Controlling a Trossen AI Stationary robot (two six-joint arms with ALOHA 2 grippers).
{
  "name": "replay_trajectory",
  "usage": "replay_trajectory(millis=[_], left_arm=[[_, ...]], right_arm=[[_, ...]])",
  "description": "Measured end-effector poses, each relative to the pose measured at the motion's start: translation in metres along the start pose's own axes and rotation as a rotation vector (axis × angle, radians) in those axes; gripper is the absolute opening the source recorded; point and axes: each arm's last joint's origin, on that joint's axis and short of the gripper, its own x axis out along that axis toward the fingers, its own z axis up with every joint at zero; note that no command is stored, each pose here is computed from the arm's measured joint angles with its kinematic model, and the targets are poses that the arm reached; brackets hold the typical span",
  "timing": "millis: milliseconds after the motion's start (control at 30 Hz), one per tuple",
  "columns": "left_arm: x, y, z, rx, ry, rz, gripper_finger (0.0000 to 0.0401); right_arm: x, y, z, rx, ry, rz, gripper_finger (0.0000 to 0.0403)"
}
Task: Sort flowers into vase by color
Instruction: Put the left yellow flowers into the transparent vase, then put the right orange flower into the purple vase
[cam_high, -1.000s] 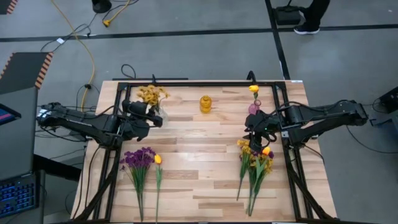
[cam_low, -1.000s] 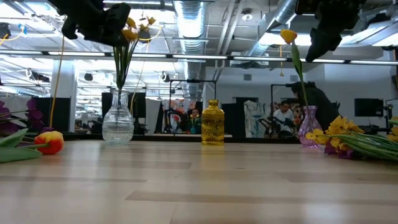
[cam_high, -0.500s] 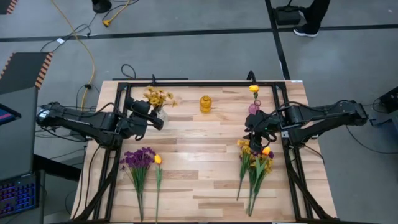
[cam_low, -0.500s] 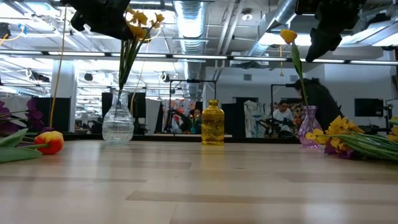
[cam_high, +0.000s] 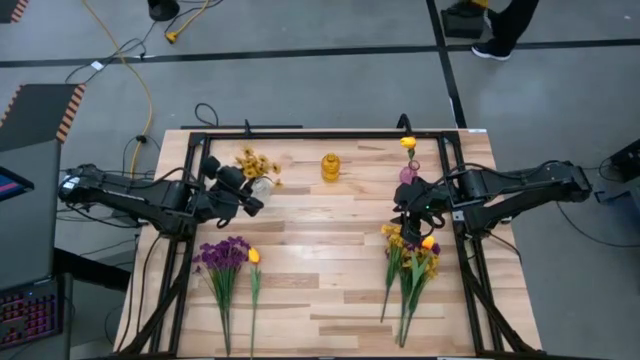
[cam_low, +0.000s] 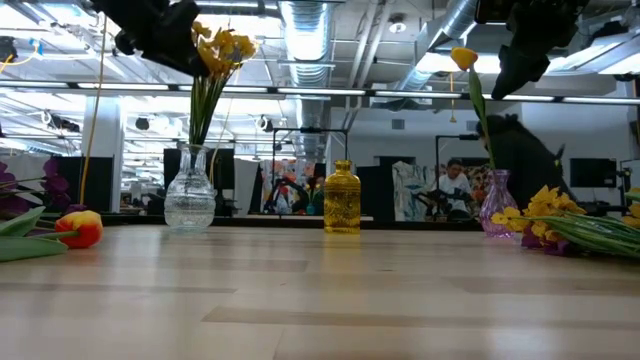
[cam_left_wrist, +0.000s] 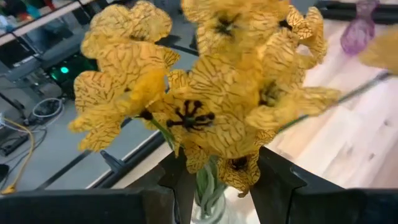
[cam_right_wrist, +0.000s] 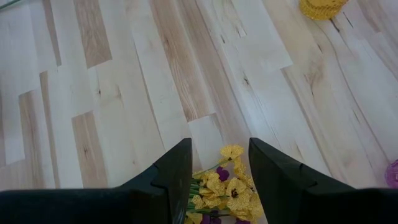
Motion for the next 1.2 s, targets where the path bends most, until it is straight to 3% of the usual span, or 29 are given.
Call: replay_trajectory(millis=[333, 567, 967, 1200], left_arm=[[-0.001, 0.005, -0.011, 0.116, 0.09, 0.007, 0.0119], [-0.001, 0.005, -0.012, 0.121, 0.102, -0.007, 0.0119], [-0.003, 0.001, -0.015, 0.126, 0.192, -0.191, 0.0119], [-0.007, 0.003, -0.014, 0.101, 0.232, -0.32, 0.0119]], right_arm=[[0.0, 0.0, 0.0, 0.0, 0.0, 0.0, 0.0185], [0.0, 0.0, 0.0, 0.0, 0.0, 0.0, 0.0185], [0.0, 0.0, 0.0, 0.002, 0.0, 0.0, 0.0185], [0.0, 0.0, 0.0, 0.082, 0.004, 0.002, 0.0185]])
